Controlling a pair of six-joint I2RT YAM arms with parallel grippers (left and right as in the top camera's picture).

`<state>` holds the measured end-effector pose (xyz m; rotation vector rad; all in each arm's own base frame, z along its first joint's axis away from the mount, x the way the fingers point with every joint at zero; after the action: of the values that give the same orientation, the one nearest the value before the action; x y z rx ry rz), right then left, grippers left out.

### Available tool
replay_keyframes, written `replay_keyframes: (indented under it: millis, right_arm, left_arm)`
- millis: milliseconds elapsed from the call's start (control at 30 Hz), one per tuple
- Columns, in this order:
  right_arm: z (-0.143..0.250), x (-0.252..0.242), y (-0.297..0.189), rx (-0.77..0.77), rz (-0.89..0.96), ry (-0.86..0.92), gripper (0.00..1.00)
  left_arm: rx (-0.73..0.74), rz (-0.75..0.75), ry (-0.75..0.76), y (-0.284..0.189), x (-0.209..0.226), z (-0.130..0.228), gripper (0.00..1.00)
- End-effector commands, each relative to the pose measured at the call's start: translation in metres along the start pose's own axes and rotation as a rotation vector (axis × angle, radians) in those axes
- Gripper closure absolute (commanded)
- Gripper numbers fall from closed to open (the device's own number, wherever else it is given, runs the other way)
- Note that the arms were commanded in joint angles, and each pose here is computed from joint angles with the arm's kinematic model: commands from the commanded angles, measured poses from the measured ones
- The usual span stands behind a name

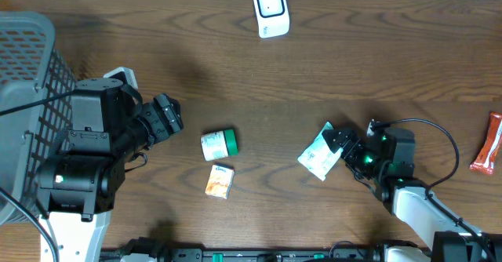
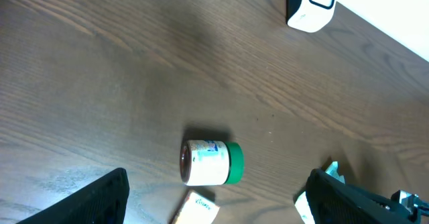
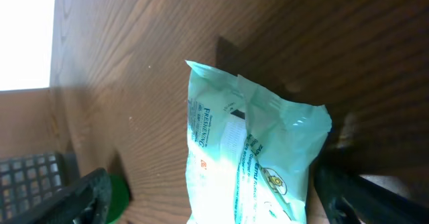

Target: Scan the item barcode

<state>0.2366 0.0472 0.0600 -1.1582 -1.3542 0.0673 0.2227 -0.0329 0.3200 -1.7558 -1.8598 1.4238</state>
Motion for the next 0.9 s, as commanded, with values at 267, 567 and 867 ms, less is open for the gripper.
replay_keyframes:
  millis: [267,567,867]
  right_arm:
    - [0.072,-0.089,0.002,0.127,0.445,0.126,0.07]
    - [0.073,-0.100,0.014,0.131,0.452,0.124,0.55]
    - [0.050,-0.070,0.029,0.058,0.222,-0.040,0.99]
  left_arm:
    - [-0.012,-0.007,0.007,-0.003,0.000,-0.003,0.15]
    - [-0.007,-0.011,0.006,-0.003,0.001,-0.002,0.15]
    - [-0.007,-0.011,0.006,-0.003,0.001,-0.002,0.15]
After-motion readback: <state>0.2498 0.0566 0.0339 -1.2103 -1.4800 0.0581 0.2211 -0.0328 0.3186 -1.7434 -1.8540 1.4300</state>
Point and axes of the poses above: each gripper's point midway between its finger pads, its own y axis out along the fingers, its own x axis along the line the jaws close on, z = x × y, the point moved 7 cm from there along -y, back along the fingers, and after that the axes turned 4 degrees about -y, right-handed, at the moved point
